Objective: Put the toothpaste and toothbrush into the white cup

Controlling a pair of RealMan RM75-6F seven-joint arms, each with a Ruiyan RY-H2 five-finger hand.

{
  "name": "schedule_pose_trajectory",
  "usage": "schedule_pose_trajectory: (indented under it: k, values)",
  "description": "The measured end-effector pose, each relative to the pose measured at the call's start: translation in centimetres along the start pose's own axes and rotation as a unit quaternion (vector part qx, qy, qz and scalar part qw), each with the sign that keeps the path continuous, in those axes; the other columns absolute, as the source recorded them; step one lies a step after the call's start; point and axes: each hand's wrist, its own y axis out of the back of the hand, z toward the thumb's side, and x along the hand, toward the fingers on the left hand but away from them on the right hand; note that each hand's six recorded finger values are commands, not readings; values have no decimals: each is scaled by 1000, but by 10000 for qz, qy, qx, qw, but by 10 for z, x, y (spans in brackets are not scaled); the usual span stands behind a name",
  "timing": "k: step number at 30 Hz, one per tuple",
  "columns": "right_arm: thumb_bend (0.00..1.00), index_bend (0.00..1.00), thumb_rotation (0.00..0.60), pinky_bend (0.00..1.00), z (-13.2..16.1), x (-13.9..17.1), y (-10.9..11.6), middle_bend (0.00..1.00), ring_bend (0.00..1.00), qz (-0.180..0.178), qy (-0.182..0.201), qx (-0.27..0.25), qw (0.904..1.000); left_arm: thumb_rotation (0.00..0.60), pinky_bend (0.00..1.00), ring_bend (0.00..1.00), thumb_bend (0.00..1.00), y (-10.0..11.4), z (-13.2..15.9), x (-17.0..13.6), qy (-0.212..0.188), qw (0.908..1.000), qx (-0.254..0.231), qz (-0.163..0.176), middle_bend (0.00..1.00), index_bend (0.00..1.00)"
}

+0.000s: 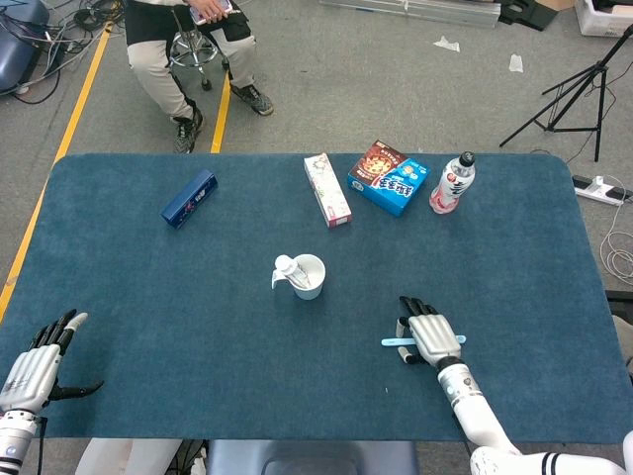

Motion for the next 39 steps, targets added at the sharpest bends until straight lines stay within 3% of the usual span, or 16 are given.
schedule_pose_trajectory:
  k: [26,39]
  values:
    - [288,580,600,155,1,1,0,90,0,-31,-24,31,10000,600,0,0,0,0,0,0,14,10000,-8,-7,0,36]
    - [294,585,600,155,-2,12,24,95,0,-370,-29,-186,9991,600,0,0,0,-1,3,0,-16,10000,42,-18,0,36]
